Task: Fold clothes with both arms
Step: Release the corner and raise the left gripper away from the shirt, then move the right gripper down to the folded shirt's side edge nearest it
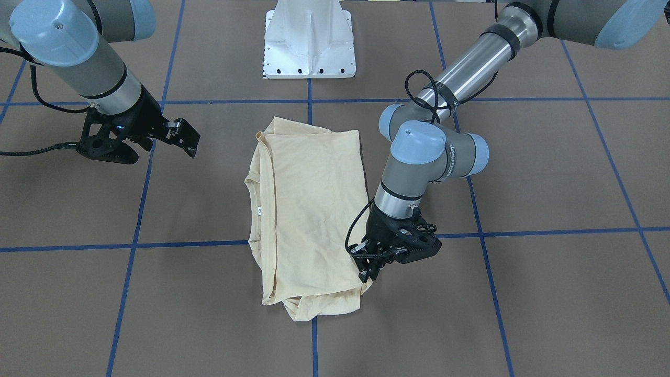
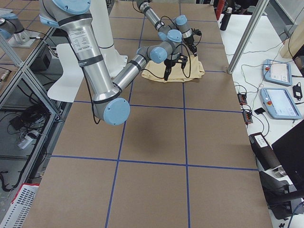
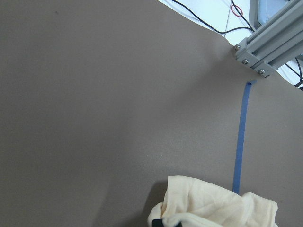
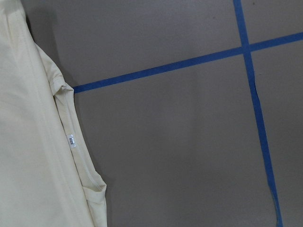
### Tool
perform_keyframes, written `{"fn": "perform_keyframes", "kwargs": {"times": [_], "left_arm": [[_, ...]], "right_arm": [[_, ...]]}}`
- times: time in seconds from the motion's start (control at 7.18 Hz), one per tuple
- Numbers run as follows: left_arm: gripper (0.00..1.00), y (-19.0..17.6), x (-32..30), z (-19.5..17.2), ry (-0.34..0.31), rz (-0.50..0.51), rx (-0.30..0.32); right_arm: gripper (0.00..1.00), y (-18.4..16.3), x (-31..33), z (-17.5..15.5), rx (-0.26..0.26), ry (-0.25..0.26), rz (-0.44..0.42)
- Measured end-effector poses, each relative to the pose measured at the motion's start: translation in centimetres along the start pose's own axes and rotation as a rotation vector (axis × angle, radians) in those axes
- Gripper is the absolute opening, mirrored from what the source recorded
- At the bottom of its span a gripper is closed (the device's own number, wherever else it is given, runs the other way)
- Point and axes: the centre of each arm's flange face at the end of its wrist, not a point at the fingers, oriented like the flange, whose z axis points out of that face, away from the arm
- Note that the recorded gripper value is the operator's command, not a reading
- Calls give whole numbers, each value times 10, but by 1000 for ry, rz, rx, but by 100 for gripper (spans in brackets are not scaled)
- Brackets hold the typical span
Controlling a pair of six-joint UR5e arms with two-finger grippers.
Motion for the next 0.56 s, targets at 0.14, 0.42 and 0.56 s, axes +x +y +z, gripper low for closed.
{"fn": "perform_keyframes", "kwargs": {"times": [0.14, 0.42, 0.56], "left_arm": [[100, -14, 0, -6, 4, 4, 12], [100, -31, 0, -31, 1, -3, 6], [100, -29, -7, -50, -14, -1, -11]], "right_arm": [[100, -2, -3, 2, 23, -18, -19], [100, 5, -18, 11, 81, -72, -89], [100, 16, -31, 22, 118, -73, -129]]}}
